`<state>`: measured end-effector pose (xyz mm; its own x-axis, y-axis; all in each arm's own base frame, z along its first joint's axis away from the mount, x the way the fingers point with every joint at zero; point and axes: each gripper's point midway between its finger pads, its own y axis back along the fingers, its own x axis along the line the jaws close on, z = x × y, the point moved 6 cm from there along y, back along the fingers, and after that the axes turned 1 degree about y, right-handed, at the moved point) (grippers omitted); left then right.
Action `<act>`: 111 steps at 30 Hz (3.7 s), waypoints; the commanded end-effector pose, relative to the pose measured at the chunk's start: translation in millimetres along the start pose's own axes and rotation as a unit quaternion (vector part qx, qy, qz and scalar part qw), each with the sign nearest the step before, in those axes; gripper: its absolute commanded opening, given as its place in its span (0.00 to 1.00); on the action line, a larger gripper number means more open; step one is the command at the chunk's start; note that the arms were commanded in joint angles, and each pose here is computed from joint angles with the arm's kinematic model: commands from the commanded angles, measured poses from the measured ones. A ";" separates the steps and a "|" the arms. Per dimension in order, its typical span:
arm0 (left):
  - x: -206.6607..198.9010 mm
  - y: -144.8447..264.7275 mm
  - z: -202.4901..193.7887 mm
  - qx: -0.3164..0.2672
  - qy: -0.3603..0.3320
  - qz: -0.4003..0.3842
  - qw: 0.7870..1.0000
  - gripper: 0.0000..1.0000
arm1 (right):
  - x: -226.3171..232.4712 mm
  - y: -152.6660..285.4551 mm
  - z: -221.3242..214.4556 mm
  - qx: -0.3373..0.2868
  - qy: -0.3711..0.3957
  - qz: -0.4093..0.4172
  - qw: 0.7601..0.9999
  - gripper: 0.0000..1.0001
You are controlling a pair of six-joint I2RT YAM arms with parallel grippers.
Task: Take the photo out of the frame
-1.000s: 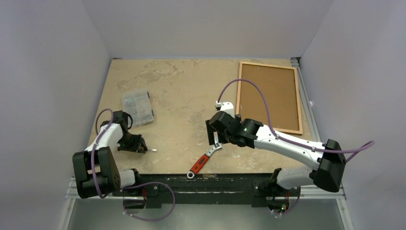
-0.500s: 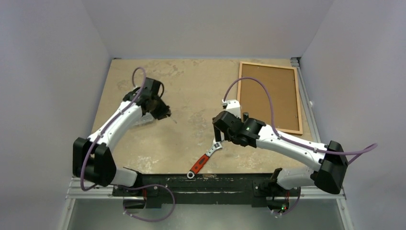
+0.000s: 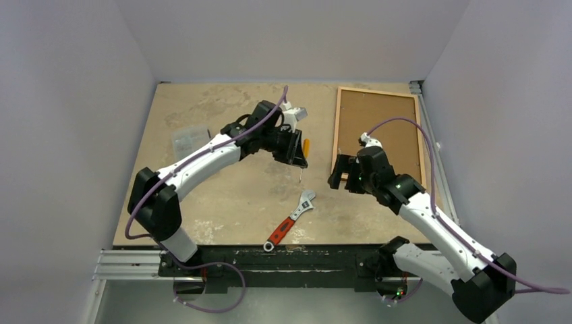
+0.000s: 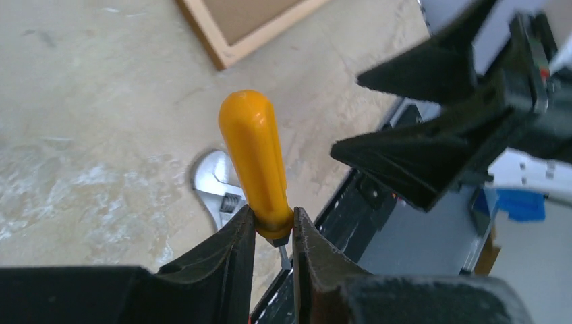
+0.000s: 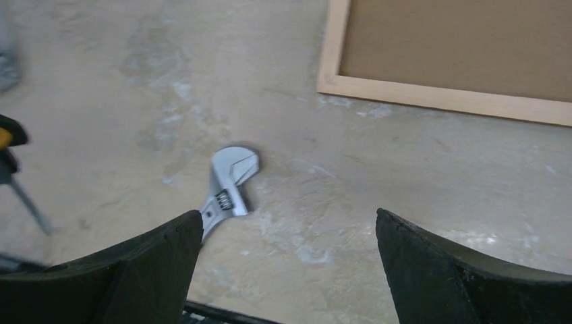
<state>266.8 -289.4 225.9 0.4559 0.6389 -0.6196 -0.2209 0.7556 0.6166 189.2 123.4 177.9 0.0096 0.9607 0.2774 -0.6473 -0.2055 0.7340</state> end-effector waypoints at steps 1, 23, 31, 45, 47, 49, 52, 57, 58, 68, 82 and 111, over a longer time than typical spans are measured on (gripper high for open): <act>-49.2 30.6 -2.0 -0.030 -0.184 -0.130 0.974 0.00 | 33.4 24.6 13.9 -0.018 0.006 0.189 0.982 0.99; -115.7 55.5 -59.4 0.000 -0.360 -0.278 0.891 0.00 | 85.1 136.8 45.7 0.000 0.108 0.458 0.883 0.79; -134.3 64.7 -76.8 0.021 -0.372 -0.330 0.867 0.00 | 89.8 137.1 28.2 0.039 0.144 0.541 0.828 0.57; -140.3 64.4 -87.5 0.043 -0.371 -0.353 0.858 0.00 | 88.8 136.0 17.2 0.088 0.180 0.583 0.787 0.49; -140.9 63.6 -88.6 0.047 -0.370 -0.357 0.856 0.00 | 87.0 135.7 16.3 0.092 0.196 0.582 0.784 0.46; -140.8 63.0 -89.2 0.049 -0.370 -0.358 0.856 0.00 | 86.7 137.5 16.7 0.094 0.207 0.585 0.779 0.40; -139.5 61.0 -89.4 0.051 -0.369 -0.355 0.857 0.00 | 87.0 136.1 18.0 0.093 0.206 0.580 0.783 0.27; -139.2 59.1 -87.4 0.052 -0.366 -0.348 0.861 0.00 | 85.3 133.7 18.4 0.086 0.212 0.566 0.792 0.00; -139.8 59.1 -85.5 0.051 -0.363 -0.343 0.865 0.01 | 84.3 132.6 19.4 0.079 0.213 0.554 0.801 0.00; -100.7 84.4 -18.2 -0.111 -0.266 -0.145 0.947 0.58 | 43.6 96.8 50.8 -0.032 0.133 0.251 0.958 0.00; -15.6 152.7 11.8 -0.302 -0.022 0.187 0.934 1.00 | -34.8 21.3 91.7 -0.185 -0.073 -0.154 0.968 0.00; -33.0 -94.3 -5.0 -0.035 0.007 0.049 0.998 0.70 | -47.6 21.3 73.7 -0.176 -0.062 -0.128 0.974 0.00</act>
<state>234.5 -352.1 173.3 0.4478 0.6875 -0.5717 -0.1941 0.6988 0.6885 247.8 74.1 212.3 0.2268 0.9549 0.1918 -0.8128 0.0771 0.5774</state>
